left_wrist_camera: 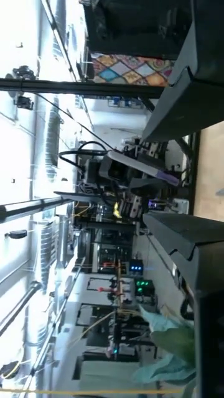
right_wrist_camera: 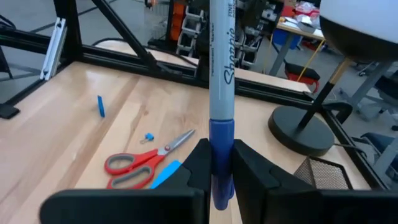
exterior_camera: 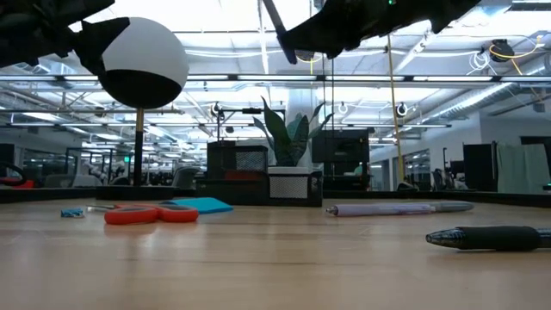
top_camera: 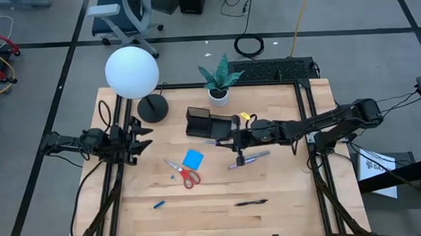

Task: Pick and place office supplies into organizer
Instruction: Put the blue pen into the desk organizer

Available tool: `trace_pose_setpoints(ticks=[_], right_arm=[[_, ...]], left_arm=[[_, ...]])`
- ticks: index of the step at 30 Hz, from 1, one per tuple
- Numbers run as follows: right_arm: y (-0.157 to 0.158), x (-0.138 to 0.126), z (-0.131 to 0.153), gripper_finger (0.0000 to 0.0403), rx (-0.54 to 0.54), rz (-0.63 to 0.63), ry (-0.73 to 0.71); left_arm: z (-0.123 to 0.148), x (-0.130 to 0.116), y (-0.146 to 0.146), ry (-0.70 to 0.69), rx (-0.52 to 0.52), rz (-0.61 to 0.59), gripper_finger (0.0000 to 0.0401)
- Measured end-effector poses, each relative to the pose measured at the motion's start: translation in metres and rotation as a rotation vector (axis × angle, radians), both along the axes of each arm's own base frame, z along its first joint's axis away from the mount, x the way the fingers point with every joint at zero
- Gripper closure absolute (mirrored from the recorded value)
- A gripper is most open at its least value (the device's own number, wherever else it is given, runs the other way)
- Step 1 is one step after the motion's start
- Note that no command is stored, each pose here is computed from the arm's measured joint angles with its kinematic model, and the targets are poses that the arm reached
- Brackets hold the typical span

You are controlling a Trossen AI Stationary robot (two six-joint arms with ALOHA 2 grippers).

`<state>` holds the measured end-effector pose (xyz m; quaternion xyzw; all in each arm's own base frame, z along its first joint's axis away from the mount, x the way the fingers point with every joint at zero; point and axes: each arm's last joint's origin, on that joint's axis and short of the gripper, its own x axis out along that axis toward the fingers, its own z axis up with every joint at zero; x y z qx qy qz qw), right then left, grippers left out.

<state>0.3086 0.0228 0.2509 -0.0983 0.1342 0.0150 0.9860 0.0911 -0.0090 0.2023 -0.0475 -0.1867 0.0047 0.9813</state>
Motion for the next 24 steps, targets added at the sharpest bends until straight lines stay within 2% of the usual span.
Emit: trace_pose_setpoints(ticks=[12,21,24], right_arm=[[0.0017,-0.0015,0.0006,0.0370,-0.002,0.007,0.008],[0.0017,-0.0014,0.0006,0.0369,-0.001,0.006,0.007],[0.0012,-0.0014,0.0007,0.0370,-0.003,0.005,0.006]], left_arm=[[-0.0004,0.0002,-0.0001,0.001,-0.115,-0.046,0.0199],[0.0001,0.0000,0.0000,-0.005,-0.116,-0.045,0.0199],[0.0006,-0.0003,0.0014,-0.011,-0.129,0.001,0.0199]])
